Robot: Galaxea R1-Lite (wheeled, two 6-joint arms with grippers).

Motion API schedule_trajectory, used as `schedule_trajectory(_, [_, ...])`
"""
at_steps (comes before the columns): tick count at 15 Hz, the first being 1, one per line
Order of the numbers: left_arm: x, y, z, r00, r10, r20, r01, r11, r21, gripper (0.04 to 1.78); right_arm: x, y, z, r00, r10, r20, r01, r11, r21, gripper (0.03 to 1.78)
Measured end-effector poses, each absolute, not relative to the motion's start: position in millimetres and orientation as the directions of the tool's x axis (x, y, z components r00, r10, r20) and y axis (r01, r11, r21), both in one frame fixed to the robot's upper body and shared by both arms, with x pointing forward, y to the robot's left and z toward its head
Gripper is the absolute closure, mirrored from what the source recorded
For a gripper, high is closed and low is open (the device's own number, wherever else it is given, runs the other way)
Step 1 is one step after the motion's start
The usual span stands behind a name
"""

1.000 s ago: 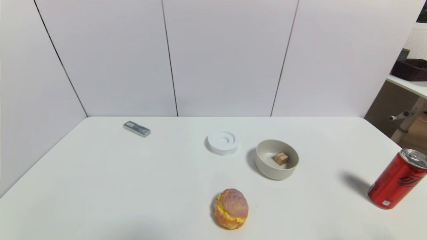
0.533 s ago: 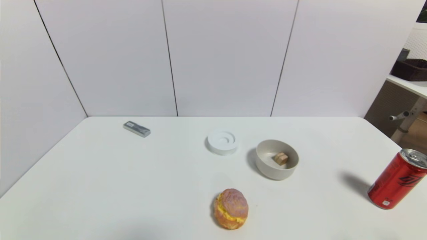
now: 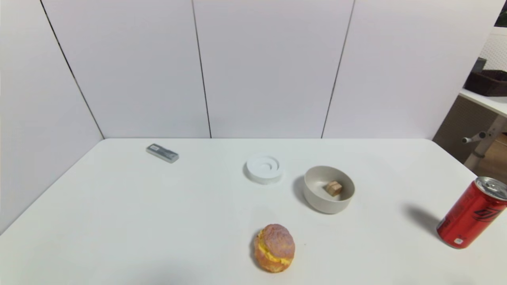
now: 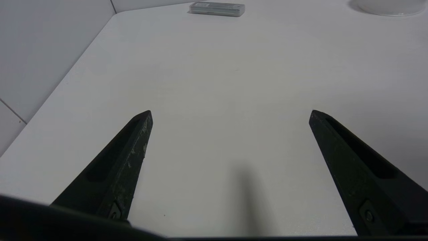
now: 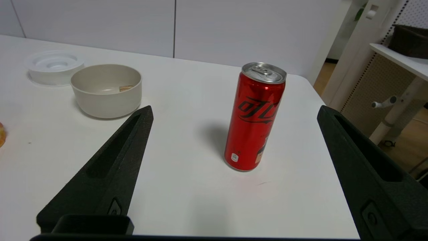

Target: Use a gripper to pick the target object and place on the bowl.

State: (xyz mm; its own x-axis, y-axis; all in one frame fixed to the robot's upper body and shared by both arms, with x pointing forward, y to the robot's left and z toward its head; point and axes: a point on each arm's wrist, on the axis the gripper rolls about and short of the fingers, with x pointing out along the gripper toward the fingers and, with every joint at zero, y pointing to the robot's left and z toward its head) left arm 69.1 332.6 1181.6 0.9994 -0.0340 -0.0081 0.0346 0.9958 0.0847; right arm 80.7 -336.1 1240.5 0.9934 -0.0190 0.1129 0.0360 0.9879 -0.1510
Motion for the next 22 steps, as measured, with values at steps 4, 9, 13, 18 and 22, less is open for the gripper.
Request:
schedule_trajectory(4, [69.0, 332.6, 1181.5, 0.999, -0.034, -0.008, 0.035, 0.996, 0.085, 0.13, 72.7, -335.3, 1210.6, 0.991, 0.038, 0.126, -0.015, 0.983, -0.183, 0.12])
schedule_trajectory(9, [69.0, 332.6, 1181.5, 0.999, -0.034, -0.008, 0.035, 0.996, 0.085, 0.13, 69.5, -335.1, 1182.9, 0.999, 0.051, -0.007, -0.052, 0.983, -0.177, 0.11])
schedule_trajectory(13, [69.0, 332.6, 1181.5, 0.999, -0.034, -0.008, 0.035, 0.996, 0.085, 0.13, 69.0, -335.1, 1182.1, 0.999, 0.051, -0.003, -0.051, 0.987, -0.154, 0.11])
schedule_trajectory(18, [69.0, 332.6, 1181.5, 0.999, -0.034, -0.008, 0.035, 0.996, 0.085, 0.13, 69.0, -335.1, 1181.8, 0.999, 0.051, -0.005, -0.052, 0.987, -0.153, 0.11])
schedule_trajectory(22, [69.0, 332.6, 1181.5, 0.999, -0.034, -0.008, 0.035, 0.996, 0.085, 0.13, 69.0, -335.1, 1181.9, 0.999, 0.051, -0.004, -0.051, 0.986, -0.156, 0.11])
